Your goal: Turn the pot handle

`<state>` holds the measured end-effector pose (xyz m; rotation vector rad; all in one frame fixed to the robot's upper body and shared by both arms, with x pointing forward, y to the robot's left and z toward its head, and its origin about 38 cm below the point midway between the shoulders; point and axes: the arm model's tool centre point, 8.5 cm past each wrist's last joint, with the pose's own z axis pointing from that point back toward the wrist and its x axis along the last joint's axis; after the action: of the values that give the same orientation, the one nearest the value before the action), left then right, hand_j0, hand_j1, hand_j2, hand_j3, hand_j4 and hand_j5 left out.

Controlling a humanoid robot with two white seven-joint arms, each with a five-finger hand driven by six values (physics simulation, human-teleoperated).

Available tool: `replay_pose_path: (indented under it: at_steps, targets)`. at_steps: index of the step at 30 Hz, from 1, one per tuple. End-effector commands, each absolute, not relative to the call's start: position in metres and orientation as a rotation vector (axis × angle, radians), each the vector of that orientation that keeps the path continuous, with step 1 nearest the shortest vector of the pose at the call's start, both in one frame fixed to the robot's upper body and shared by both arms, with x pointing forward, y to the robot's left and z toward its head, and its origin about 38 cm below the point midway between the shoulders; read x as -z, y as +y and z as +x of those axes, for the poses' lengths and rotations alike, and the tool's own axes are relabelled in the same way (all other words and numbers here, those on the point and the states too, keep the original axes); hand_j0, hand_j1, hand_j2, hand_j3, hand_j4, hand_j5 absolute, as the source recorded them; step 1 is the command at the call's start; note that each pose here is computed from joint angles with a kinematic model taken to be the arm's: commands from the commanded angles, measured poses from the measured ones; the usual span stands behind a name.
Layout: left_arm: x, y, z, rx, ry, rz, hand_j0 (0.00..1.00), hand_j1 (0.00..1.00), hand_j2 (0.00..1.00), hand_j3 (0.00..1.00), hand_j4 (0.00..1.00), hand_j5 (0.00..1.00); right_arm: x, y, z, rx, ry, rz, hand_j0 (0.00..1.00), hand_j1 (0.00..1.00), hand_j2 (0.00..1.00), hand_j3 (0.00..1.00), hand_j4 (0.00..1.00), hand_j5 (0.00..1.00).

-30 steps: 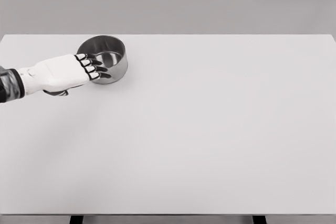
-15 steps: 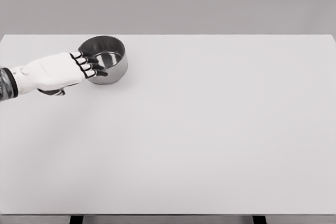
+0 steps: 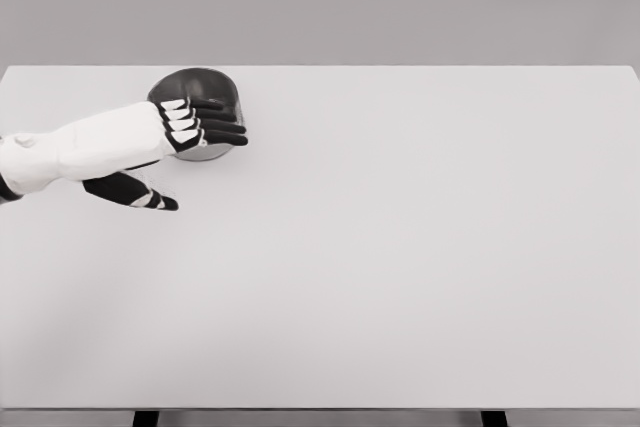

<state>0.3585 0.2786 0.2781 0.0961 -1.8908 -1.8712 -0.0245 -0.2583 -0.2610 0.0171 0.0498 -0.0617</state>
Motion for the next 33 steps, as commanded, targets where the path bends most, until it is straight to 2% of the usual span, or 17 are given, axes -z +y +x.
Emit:
replay_pose_path:
  at_steps: [1, 3, 6, 10, 13, 20, 26, 33]
  targets:
    - [-0.29, 0.284, 0.353, 1.724, -1.979, -0.079, 1.0, 1.0, 1.0, 1.0, 1.0, 1.0, 0.261, -0.258, -0.024, 0.062, 0.049, 0.017, 1.0, 1.0, 1.0, 1.0, 1.0, 1.0]
    - [-0.28, 0.288, 0.348, 1.697, -1.942, -0.15, 1.0, 1.0, 1.0, 1.0, 1.0, 1.0, 0.261, -0.258, -0.024, 0.062, 0.049, 0.017, 1.0, 1.0, 1.0, 1.0, 1.0, 1.0]
    - [-0.265, 0.299, 0.343, 1.754, -1.786, -0.156, 1.0, 1.0, 1.0, 1.0, 1.0, 1.0, 0.261, -0.258, -0.024, 0.062, 0.049, 0.017, 1.0, 1.0, 1.0, 1.0, 1.0, 1.0]
    - [-0.226, 0.307, 0.361, 1.529, -1.435, -0.131, 1.0, 1.0, 1.0, 1.0, 1.0, 1.0, 0.261, -0.258, -0.024, 0.062, 0.049, 0.017, 1.0, 1.0, 1.0, 1.0, 1.0, 1.0]
    - [-0.218, 0.316, 0.365, 1.403, -1.314, -0.143, 1.0, 1.0, 1.0, 1.0, 1.0, 1.0, 0.261, -0.258, -0.024, 0.062, 0.049, 0.017, 1.0, 1.0, 1.0, 1.0, 1.0, 1.0]
    - [-0.21, 0.32, 0.363, 1.318, -1.253, -0.198, 1.0, 1.0, 1.0, 1.0, 1.0, 1.0, 0.261, -0.258, -0.024, 0.062, 0.049, 0.017, 1.0, 1.0, 1.0, 1.0, 1.0, 1.0]
    - [-0.203, 0.341, 0.364, 1.212, -1.08, -0.144, 1.0, 1.0, 1.0, 1.0, 1.0, 1.0, 0.261, -0.258, -0.024, 0.062, 0.049, 0.017, 1.0, 1.0, 1.0, 1.0, 1.0, 1.0]
    - [-0.201, 0.348, 0.363, 1.201, -1.04, -0.117, 1.0, 1.0, 1.0, 1.0, 1.0, 1.0, 0.261, -0.258, -0.025, 0.062, 0.051, 0.018, 1.0, 1.0, 1.0, 1.0, 1.0, 1.0]
